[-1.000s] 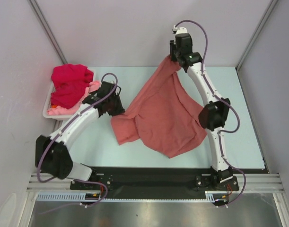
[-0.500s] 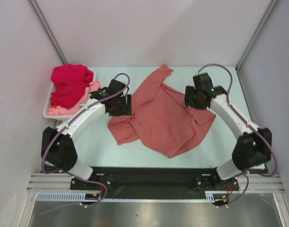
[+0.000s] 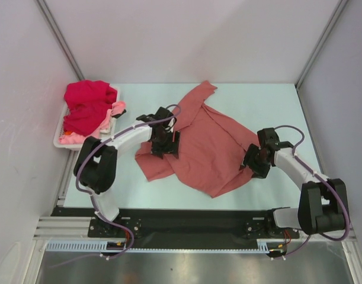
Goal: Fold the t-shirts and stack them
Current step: Flatten the tshirt out
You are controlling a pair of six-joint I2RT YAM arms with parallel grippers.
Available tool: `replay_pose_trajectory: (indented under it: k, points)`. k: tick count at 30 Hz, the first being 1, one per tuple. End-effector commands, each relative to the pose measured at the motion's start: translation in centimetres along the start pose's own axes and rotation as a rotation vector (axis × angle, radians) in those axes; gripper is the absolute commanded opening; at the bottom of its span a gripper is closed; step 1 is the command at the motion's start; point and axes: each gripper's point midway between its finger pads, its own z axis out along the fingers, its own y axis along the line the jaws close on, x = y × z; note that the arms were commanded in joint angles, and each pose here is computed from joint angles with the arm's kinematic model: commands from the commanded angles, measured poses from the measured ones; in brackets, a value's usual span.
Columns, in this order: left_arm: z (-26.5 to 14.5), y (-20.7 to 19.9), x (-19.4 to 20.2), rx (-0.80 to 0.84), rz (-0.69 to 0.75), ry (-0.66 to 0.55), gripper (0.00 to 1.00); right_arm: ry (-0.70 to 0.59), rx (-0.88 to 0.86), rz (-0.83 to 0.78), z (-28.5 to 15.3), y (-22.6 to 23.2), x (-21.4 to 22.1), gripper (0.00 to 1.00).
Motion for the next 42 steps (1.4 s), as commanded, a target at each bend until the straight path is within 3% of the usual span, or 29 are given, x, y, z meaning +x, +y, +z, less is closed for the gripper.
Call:
replay_pose_trajectory:
  k: [1,11,15,17,21,22,24,25,26,29,30,32,33,35,38,41,42]
  points:
    - [-0.2,-1.4,-2.5,0.045,0.013,-0.036,0.75,-0.016,0.006,0.06,1.2,-0.4,-1.3,0.66]
    - [2.3,-1.4,-4.5,0.049,0.03,-0.005,0.63,-0.029,0.101,0.077,4.1,-1.6,-4.4,0.56]
    - [3.3,-1.4,-6.4,0.074,0.02,-0.003,0.51,-0.041,0.13,0.085,5.2,-1.0,-6.6,0.51]
    - [3.4,-1.5,-7.5,0.087,0.024,-0.016,0.43,-0.067,0.168,0.079,5.6,-1.2,-7.9,0.45]
    - [3.5,-2.3,-11.5,0.132,0.031,-0.071,0.28,-0.137,0.21,0.041,5.0,-0.4,-11.9,0.16]
    - [2.9,-3.0,-13.5,0.141,0.042,-0.114,0.25,-0.203,0.227,0.028,4.0,0.2,-14.4,0.05]
    - [0.9,-3.7,-16.4,0.121,0.076,-0.194,0.23,-0.267,0.255,-0.015,3.1,1.0,-17.9,0.02]
    - [0.0,-3.9,-17.1,0.11,0.083,-0.22,0.26,-0.287,0.265,-0.025,2.7,1.4,-19.2,0.04]
    - [-0.9,-3.7,-17.4,0.092,0.083,-0.227,0.39,-0.253,0.294,-0.038,3.1,1.1,-19.4,0.07]
    - [-4.5,-3.2,-17.7,0.043,0.084,-0.301,0.52,-0.294,0.336,-0.093,1.2,1.8,-22.3,0.25]
    - [-3.9,-2.1,-16.1,0.001,0.076,-0.273,0.55,-0.301,0.366,-0.124,0.8,1.4,-22.9,0.35]
    - [-6.7,-1.9,-15.0,0.005,0.081,-0.327,0.56,-0.305,0.396,-0.153,-0.3,1.2,-23.2,0.44]
    - [-5.1,-0.6,-12.1,-0.018,0.069,-0.262,0.56,-0.313,0.397,-0.171,-1.2,1.1,-23.3,0.52]
    - [-5.6,0.2,-9.5,-0.017,0.048,-0.245,0.54,-0.305,0.388,-0.185,-2.2,1.1,-22.2,0.64]
    - [-6.3,2.1,-2.4,-0.006,-0.004,-0.192,0.5,-0.334,0.307,-0.243,-4.3,3.0,-19.5,0.84]
    - [-6.7,2.7,0.8,0.043,-0.078,-0.184,0.48,-0.325,0.162,-0.345,-5.9,6.3,-15.7,0.84]
    - [-6.7,3.2,2.6,0.051,-0.12,-0.178,0.47,-0.263,0.123,-0.365,-4.9,6.3,-13.2,0.84]
